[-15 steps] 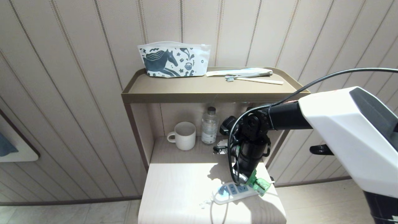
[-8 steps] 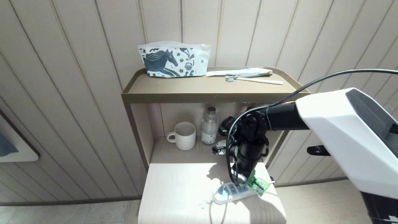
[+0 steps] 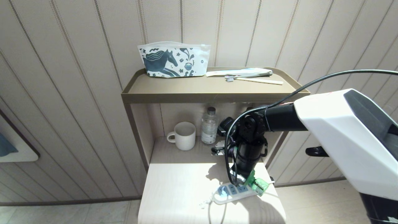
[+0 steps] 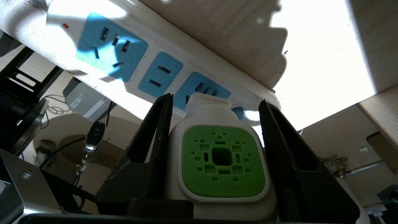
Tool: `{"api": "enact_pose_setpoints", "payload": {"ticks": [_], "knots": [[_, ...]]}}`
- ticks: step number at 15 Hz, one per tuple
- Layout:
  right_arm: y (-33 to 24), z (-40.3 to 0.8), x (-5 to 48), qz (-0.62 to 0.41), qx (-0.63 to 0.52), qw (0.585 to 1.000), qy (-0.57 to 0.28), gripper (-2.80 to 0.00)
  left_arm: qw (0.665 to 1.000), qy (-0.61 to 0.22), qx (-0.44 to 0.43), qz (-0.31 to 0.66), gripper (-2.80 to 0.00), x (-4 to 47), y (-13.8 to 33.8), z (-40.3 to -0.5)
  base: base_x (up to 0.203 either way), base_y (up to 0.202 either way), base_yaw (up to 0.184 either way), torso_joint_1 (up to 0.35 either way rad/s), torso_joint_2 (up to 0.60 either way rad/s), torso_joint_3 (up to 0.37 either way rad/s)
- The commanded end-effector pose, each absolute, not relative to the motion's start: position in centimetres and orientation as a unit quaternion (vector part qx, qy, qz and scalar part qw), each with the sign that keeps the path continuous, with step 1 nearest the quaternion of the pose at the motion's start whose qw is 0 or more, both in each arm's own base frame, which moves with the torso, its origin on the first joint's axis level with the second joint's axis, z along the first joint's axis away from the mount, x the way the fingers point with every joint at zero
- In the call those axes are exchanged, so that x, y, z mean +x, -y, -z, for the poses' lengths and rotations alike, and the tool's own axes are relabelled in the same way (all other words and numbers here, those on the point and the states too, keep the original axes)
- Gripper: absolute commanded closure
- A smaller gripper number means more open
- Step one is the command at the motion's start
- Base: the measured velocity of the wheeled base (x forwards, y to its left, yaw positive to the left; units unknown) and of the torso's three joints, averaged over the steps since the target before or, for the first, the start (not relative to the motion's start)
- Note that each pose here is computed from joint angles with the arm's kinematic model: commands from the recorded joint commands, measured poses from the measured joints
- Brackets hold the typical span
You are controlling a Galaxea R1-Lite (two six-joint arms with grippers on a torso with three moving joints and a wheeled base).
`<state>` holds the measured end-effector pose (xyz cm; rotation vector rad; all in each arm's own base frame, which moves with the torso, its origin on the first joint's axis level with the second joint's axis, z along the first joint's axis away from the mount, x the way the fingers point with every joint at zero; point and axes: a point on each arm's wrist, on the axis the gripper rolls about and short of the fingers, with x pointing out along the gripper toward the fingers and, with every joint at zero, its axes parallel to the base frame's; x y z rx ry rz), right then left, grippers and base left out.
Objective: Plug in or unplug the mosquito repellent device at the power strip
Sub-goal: Insert the plug into the socket
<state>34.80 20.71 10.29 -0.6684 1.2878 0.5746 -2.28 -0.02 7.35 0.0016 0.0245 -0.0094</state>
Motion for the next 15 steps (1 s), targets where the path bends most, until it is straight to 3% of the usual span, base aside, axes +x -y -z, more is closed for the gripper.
{"api": "enact_pose_setpoints", "payload": {"ticks": [1, 8, 15], "knots": [[-20.73, -10.2, 34.69, -0.259, -0.3, 0.708, -0.584, 0.0, 1.0, -0.013, 0.001, 0.005, 0.0, -2.27, 0.01, -7.3, 0.0, 0.0, 0.0, 0.0, 0.0, 0.0], [-21.05, -10.72, 34.65, -0.209, -0.241, 0.738, -0.595, 0.0, 1.0, -0.012, 0.001, 0.004, 0.0, -2.29, 0.01, -7.37, 0.0, 0.0, 0.0, 0.0, 0.0, 0.0], [-20.77, -10.44, 34.81, -0.196, -0.227, 0.739, -0.603, 0.0, 1.0, -0.012, 0.001, 0.004, 0.0, -2.28, 0.02, -7.35, 0.0, 0.0, 0.0, 0.0, 0.0, 0.0]]}}
